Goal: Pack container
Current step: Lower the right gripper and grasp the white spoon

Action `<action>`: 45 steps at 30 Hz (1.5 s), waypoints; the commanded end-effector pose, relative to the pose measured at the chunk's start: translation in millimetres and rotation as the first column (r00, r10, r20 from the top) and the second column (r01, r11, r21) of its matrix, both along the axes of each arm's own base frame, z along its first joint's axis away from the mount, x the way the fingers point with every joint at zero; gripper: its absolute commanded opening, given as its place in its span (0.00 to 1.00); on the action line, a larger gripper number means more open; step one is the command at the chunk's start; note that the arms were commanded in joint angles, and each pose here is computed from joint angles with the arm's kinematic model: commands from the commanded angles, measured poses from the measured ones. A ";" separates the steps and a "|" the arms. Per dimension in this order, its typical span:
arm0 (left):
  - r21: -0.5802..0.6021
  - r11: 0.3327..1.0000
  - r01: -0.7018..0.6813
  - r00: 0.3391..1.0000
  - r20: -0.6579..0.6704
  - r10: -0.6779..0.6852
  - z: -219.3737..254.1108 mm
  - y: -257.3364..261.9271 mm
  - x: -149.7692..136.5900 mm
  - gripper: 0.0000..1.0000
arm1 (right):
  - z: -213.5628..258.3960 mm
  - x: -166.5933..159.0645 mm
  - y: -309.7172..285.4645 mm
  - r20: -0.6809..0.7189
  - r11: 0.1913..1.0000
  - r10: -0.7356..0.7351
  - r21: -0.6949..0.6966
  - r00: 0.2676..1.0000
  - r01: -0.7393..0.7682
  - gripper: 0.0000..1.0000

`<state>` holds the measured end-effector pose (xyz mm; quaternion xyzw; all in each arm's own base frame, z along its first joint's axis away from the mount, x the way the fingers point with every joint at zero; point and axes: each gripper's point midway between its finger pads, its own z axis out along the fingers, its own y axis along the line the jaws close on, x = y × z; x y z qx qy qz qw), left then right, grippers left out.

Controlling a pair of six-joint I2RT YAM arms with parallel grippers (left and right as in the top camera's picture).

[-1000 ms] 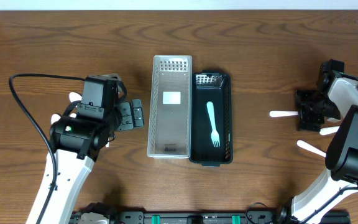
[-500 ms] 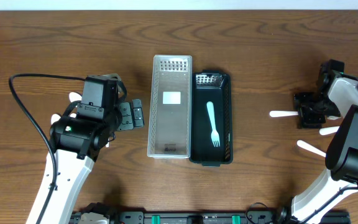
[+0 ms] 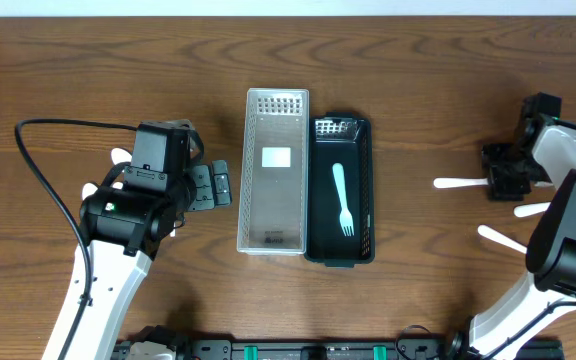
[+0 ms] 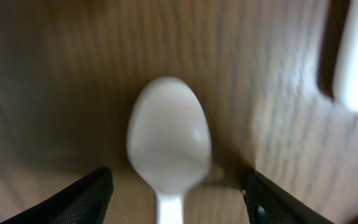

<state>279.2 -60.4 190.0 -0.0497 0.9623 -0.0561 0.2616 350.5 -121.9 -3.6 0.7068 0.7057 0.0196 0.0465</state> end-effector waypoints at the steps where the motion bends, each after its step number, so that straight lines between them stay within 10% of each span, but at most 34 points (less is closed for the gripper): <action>1: 0.007 1.000 -0.013 1.000 0.012 0.013 4.7 3.3 1.2 0.98 | -18.9 -7.9 -15.6 -0.033 1.000 -0.008 -0.025 0.999 0.008 0.70; 23: 0.007 1.000 -0.013 1.000 0.012 0.013 4.7 3.3 1.2 0.98 | -19.6 -25.7 -18.8 -0.097 1.000 0.011 -0.014 0.995 -0.013 0.67; 45: 0.006 1.000 -0.013 1.000 0.012 0.013 4.7 3.3 1.2 0.98 | -19.6 -27.4 -18.8 -0.104 1.000 0.011 -0.015 0.994 -0.013 0.36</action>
